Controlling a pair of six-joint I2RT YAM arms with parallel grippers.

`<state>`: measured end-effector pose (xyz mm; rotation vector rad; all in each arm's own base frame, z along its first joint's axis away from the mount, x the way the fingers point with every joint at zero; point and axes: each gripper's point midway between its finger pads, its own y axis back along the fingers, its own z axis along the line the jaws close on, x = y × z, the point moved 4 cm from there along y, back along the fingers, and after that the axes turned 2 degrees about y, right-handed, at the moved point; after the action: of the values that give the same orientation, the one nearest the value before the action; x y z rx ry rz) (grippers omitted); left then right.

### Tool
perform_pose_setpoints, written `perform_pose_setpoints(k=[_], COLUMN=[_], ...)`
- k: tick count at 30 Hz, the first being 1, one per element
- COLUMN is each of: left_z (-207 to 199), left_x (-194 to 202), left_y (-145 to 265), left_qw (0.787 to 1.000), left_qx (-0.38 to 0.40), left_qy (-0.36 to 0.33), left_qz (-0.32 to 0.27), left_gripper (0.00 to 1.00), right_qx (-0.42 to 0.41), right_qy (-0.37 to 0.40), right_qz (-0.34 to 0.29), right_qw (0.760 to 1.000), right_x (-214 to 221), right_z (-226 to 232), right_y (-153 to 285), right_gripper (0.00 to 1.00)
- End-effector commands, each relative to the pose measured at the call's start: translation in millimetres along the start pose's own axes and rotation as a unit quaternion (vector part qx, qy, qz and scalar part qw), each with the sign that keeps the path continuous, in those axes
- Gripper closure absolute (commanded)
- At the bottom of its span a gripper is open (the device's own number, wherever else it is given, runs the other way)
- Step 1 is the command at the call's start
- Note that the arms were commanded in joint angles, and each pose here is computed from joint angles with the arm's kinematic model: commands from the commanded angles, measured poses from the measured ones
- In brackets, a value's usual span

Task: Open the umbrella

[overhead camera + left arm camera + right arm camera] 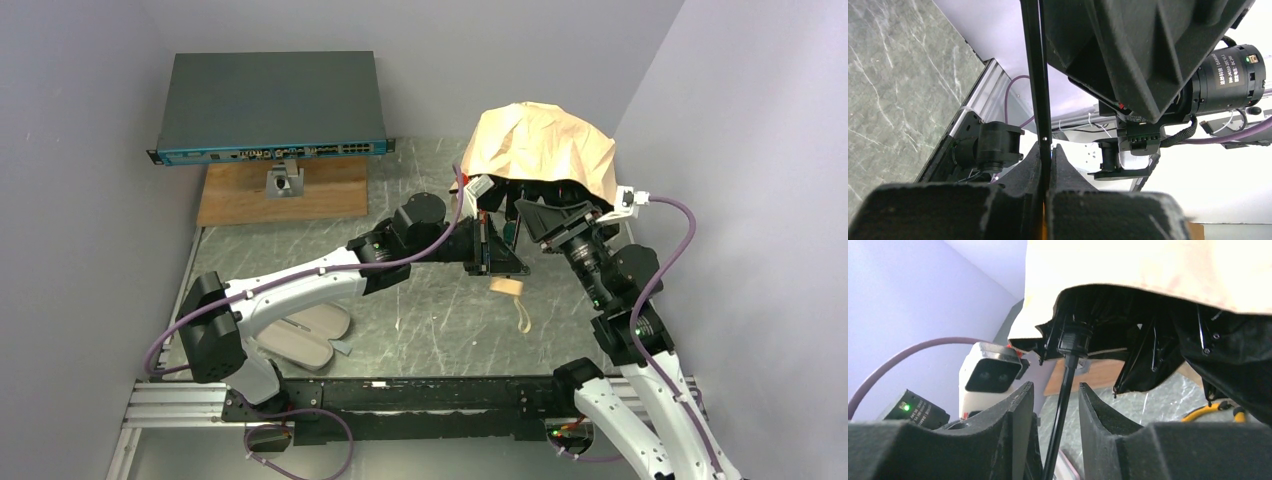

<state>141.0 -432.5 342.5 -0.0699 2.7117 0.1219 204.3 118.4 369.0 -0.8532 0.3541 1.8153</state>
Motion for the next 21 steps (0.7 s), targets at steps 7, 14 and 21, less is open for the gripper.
perform_pose_setpoints(k=[7,14,21], left_z=[-70.4,-71.1,-71.2], left_x=[-19.1,-15.4,-7.2], left_y=[22.3,20.1,16.1], left_qw=[0.99,0.99,0.99], left_qx=[0.112,0.107,0.095], left_qy=[-0.079,-0.088,-0.1], left_qz=[-0.042,-0.034,-0.026], left_gripper=[1.0,1.0,1.0], right_qx=[-0.041,-0.033,-0.004], right_qy=[-0.015,-0.015,-0.013], right_qz=[-0.035,-0.046,-0.075], right_qw=[0.998,0.998,0.997], right_x=[-16.3,-18.8,-28.5], right_z=[17.6,14.8,8.4], right_y=[-16.9,-19.9,-21.6], right_gripper=[0.68,0.76,0.8])
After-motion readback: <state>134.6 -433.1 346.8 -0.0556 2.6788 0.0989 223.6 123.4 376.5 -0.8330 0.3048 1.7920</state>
